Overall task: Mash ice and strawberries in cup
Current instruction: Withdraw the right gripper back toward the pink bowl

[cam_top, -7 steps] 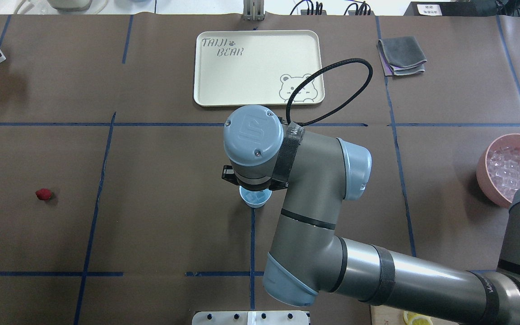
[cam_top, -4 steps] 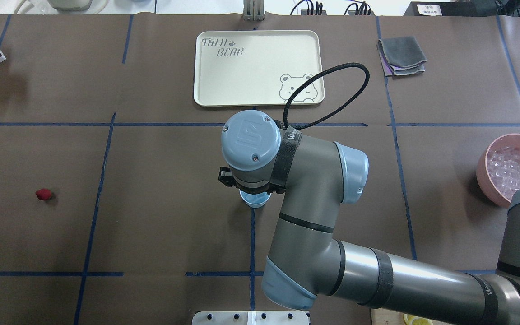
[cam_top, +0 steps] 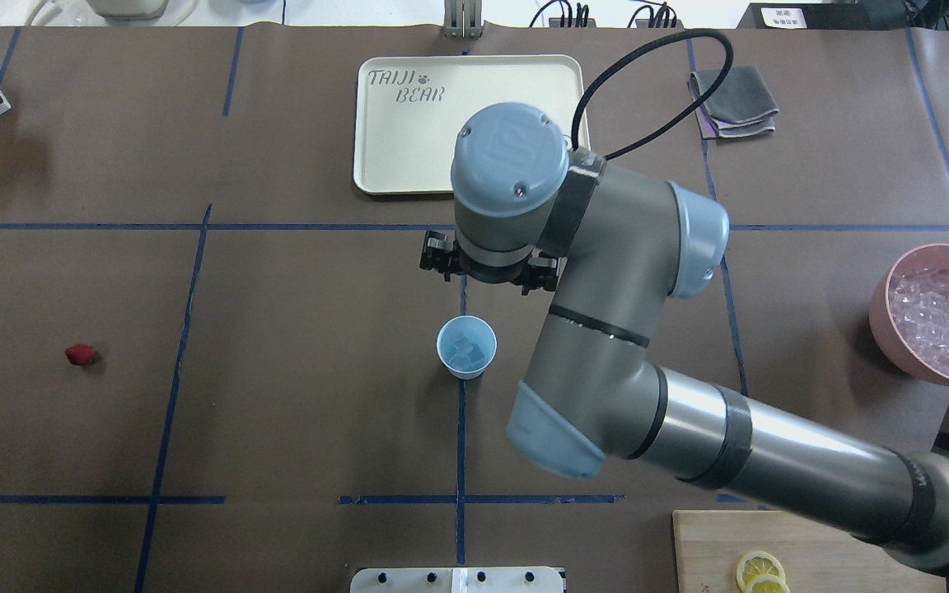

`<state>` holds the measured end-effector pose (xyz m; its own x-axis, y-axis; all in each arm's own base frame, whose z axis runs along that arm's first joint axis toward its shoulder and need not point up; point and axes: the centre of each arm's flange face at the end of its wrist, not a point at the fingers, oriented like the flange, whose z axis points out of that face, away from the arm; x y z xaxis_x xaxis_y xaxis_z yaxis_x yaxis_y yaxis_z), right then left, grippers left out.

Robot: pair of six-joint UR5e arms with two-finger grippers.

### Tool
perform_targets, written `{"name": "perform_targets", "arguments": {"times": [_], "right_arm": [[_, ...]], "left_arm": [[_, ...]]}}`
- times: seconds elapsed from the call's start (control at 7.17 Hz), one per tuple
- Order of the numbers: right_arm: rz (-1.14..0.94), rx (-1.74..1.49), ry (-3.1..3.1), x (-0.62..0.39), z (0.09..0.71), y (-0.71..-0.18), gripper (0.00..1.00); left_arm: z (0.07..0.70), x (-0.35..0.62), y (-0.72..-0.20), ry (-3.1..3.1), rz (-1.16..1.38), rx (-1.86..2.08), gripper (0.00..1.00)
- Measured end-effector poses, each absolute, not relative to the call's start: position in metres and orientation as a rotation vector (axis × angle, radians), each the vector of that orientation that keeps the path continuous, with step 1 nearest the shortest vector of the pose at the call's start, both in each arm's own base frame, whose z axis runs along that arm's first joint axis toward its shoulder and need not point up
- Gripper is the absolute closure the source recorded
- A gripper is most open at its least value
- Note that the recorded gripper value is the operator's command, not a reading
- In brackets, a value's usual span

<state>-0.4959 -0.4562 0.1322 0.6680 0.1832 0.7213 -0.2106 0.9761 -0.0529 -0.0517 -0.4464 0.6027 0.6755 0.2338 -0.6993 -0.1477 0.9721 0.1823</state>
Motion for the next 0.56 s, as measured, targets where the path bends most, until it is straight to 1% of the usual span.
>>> {"name": "perform_targets", "arguments": {"times": [0.28, 0.56], "right_arm": [[0.147, 0.060, -0.795, -0.393, 0.191, -0.520, 0.01], [-0.005, 0.097, -0.741, -0.274, 0.290, -0.563, 0.01]], "left_arm": [[0.582, -0.044, -0.463, 0.799, 0.244, 0.152, 0.00], [0.562, -0.041, -0.482, 0.791, 0.289, 0.250, 0.00]]}}
